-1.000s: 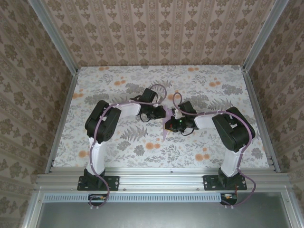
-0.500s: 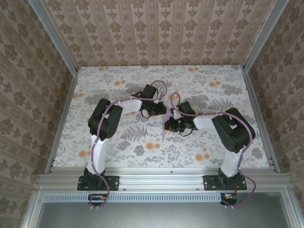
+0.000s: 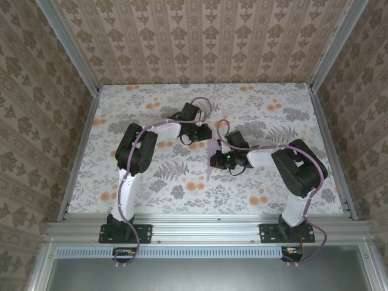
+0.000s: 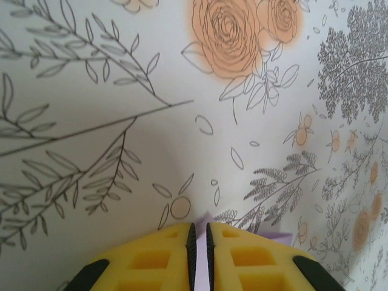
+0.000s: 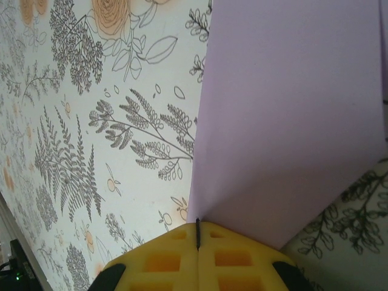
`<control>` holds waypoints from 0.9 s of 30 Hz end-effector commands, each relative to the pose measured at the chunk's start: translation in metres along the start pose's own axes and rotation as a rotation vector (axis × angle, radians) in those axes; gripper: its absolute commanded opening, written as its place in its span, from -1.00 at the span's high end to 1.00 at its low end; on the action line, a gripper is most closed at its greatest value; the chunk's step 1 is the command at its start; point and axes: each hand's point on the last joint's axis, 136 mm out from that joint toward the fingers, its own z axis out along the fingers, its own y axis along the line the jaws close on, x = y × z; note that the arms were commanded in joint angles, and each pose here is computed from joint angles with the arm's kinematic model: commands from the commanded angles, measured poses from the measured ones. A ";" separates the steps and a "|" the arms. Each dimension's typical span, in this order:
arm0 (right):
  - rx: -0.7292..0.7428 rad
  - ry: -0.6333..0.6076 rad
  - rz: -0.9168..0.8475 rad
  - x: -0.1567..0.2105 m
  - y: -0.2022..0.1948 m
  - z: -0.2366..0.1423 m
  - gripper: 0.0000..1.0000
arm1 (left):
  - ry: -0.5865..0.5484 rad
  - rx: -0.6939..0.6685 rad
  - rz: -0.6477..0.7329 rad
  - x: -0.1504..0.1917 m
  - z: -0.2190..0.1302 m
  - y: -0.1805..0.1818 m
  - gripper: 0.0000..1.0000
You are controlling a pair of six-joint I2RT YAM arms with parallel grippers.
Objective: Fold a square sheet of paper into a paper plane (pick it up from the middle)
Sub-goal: Fold the wing for the fifth time at the center of the table.
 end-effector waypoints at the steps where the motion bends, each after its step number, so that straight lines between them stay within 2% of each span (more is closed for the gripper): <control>1: 0.190 0.258 0.114 0.086 -0.054 -0.001 1.00 | -0.074 -0.084 0.000 -0.025 0.005 0.033 0.66; 7: 0.180 0.250 0.115 0.086 -0.052 -0.003 1.00 | -0.079 -0.056 0.008 -0.031 0.004 0.026 0.64; 15: 0.071 0.182 0.113 0.060 -0.019 -0.005 0.95 | -0.121 0.009 0.066 -0.033 -0.038 -0.010 0.56; 20: -0.058 0.098 0.119 0.031 0.017 -0.017 0.77 | -0.108 0.021 0.097 -0.012 -0.065 -0.025 0.48; 27: -0.145 0.028 0.131 0.007 0.036 -0.043 0.74 | -0.044 0.031 0.119 0.036 -0.085 -0.043 0.39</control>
